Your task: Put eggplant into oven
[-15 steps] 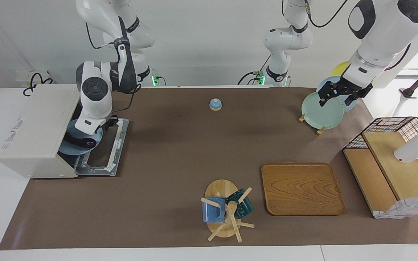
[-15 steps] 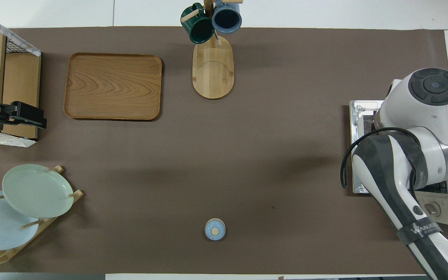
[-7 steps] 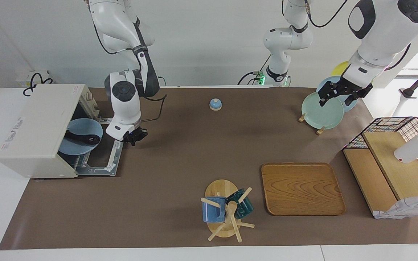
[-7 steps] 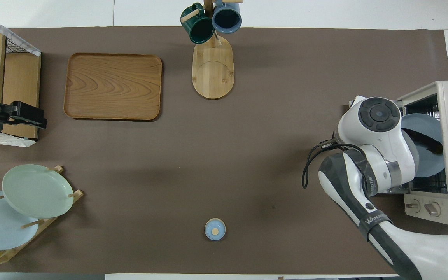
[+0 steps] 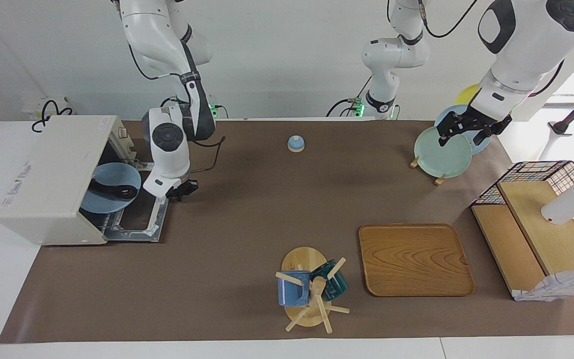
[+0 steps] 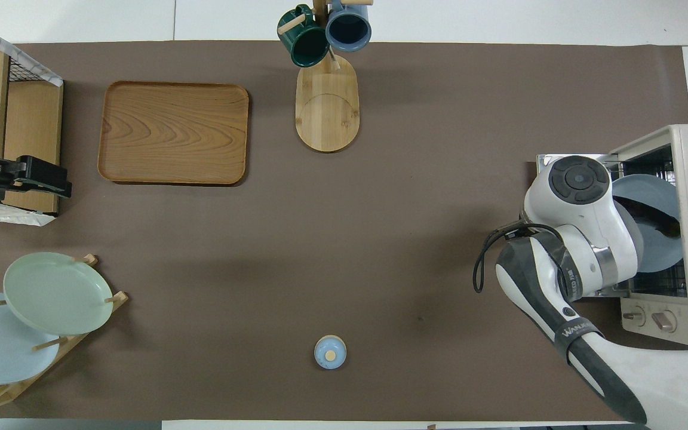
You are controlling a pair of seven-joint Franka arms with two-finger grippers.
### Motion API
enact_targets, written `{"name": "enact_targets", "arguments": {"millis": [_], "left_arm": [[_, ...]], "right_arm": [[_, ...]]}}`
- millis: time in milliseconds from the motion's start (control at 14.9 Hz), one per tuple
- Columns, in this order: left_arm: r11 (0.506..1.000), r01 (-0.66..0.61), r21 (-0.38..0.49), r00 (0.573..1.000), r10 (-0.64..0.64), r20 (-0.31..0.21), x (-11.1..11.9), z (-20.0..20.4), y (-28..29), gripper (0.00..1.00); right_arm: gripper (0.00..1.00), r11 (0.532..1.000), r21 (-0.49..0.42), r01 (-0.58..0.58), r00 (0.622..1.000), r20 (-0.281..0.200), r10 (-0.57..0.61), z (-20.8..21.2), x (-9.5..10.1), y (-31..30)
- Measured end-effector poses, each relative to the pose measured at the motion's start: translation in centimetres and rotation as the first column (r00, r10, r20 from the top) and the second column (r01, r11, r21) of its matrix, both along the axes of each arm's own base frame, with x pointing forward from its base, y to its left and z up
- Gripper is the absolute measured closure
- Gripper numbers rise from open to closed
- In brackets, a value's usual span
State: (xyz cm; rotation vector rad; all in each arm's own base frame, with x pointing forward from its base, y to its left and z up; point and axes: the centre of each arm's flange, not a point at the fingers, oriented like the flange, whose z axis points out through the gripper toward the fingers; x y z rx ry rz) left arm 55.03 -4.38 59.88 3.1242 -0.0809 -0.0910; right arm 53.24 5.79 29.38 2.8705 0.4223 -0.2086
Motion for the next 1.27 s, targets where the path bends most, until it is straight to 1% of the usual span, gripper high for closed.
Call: {"name": "enact_targets", "arguments": {"millis": [201, 402, 535, 669, 803, 937, 1071, 1272], "left_arm": [[1.000, 0.000, 0.000, 1.000, 0.000, 0.000, 0.0, 0.0, 0.0, 0.00], [1.000, 0.000, 0.000, 1.000, 0.000, 0.000, 0.0, 0.0, 0.0, 0.00], [1.000, 0.000, 0.000, 1.000, 0.000, 0.000, 0.0, 0.0, 0.0, 0.00], [1.000, 0.000, 0.000, 1.000, 0.000, 0.000, 0.0, 0.0, 0.0, 0.00], [1.000, 0.000, 0.000, 1.000, 0.000, 0.000, 0.0, 0.0, 0.0, 0.00], [1.000, 0.000, 0.000, 1.000, 0.000, 0.000, 0.0, 0.0, 0.0, 0.00], [1.000, 0.000, 0.000, 1.000, 0.000, 0.000, 0.0, 0.0, 0.0, 0.00], [1.000, 0.000, 0.000, 1.000, 0.000, 0.000, 0.0, 0.0, 0.0, 0.00]], "right_arm": [[0.99, 0.999, -0.026, -0.027, 1.000, -0.001, 0.027, -0.1, -0.1, -0.1], [0.99, 0.991, -0.079, -0.112, 0.994, -0.007, 0.112, -0.2, -0.2, 0.8], [0.99, 0.978, -0.086, -0.191, 0.981, -0.040, 0.189, 1.1, 0.4, 0.9], [0.99, 0.963, -0.086, -0.254, 0.966, -0.067, 0.248, 4.7, 2.0, 0.2], [0.99, 0.961, -0.069, -0.267, 0.961, -0.091, 0.260, 8.8, 3.0, -1.6], [0.99, 0.962, -0.070, -0.264, 0.961, -0.105, 0.256, 12.2, 3.1, -4.2], [0.99, 0.961, -0.074, -0.266, 0.960, -0.105, 0.258, 14.7, 2.9, -7.6], [0.99, 0.962, -0.078, -0.260, 0.962, -0.100, 0.252, 16.6, 2.5, -12.1]]}}
